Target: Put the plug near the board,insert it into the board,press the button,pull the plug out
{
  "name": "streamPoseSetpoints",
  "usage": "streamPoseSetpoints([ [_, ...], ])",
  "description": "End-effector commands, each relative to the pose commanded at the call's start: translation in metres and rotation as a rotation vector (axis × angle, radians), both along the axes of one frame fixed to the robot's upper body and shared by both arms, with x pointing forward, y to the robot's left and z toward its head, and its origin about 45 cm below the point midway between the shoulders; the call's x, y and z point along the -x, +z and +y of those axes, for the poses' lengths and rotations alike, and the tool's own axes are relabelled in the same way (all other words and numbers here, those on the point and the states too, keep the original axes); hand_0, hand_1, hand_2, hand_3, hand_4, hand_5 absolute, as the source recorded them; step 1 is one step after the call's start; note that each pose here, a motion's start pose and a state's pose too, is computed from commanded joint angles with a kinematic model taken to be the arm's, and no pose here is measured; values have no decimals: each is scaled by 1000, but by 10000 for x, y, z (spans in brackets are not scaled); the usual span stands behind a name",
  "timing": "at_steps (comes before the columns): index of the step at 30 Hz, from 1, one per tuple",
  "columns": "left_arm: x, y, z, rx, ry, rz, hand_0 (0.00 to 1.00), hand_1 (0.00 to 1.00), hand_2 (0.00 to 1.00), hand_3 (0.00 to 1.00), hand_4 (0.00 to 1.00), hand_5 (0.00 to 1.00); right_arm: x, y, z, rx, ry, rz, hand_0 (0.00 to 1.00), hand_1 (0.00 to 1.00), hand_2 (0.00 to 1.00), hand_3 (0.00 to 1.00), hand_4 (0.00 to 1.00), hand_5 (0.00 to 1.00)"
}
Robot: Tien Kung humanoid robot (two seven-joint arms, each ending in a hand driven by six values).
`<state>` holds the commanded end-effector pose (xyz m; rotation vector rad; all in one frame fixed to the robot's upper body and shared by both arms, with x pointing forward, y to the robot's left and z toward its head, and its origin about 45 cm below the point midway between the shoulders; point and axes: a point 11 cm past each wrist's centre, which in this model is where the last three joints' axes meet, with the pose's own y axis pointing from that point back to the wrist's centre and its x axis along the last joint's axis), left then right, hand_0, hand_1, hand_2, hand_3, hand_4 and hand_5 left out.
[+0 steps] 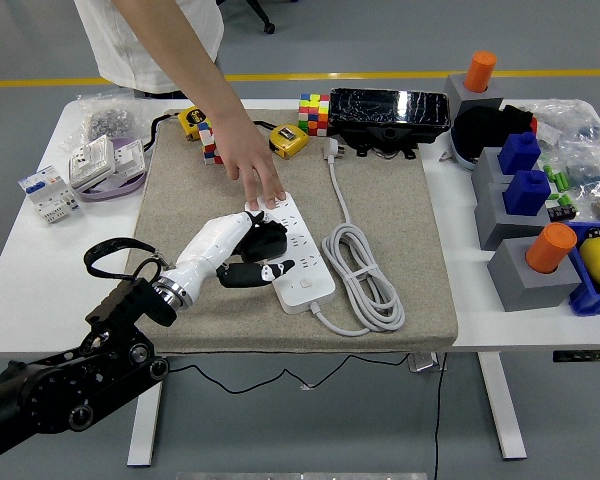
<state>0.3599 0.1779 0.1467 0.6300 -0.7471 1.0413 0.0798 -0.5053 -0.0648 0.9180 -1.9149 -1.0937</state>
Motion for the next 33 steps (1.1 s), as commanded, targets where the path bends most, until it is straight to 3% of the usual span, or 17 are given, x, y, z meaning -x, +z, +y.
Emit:
streamPoseSetpoints([
  [7, 17, 62, -8, 25, -13, -22, 698, 733, 703, 646, 811, 398, 10, 3, -10, 2, 0, 2, 537, 626, 613, 550, 886, 413],
  [13, 148, 265, -145, 119, -79, -55, 686, 721, 699, 642, 812, 398, 19, 1, -8, 2, 3, 4, 537, 625, 613, 549, 886, 413],
  [14, 169, 290, -174, 130, -93, -49, 410, 503, 561, 634, 812, 389, 20, 1, -9, 2, 2, 4, 537, 626, 613, 549, 885, 414],
  [15, 185, 309, -197, 138, -104, -42, 410, 503, 561, 634, 812, 389, 23, 1, -9, 2, 2, 4, 537, 626, 613, 549, 885, 414],
  [19, 265, 318, -326, 131, -162, 68, 410, 503, 561, 634, 812, 389, 32, 2, -14, 2, 0, 6, 537, 626, 613, 549, 885, 414],
  [20, 278, 300, -345, 115, -169, 97, 216, 245, 385, 670, 805, 264, 29, 3, -15, 2, -1, 4, 537, 626, 613, 550, 886, 413],
  [25, 343, 162, -373, 17, -178, 229, 216, 245, 385, 670, 805, 264, 19, 4, -8, 1, 1, 1, 537, 626, 613, 550, 886, 413],
  [26, 352, 142, -372, -1, -177, 245, 78, 80, 160, 899, 821, 215, 19, 4, -7, 1, 1, 1, 537, 626, 613, 549, 886, 413],
  [33, 383, 62, -324, -94, -162, 312, 61, 77, 143, 920, 808, 216, 46, 1, -14, 1, -2, 6, 537, 626, 613, 550, 886, 412],
])
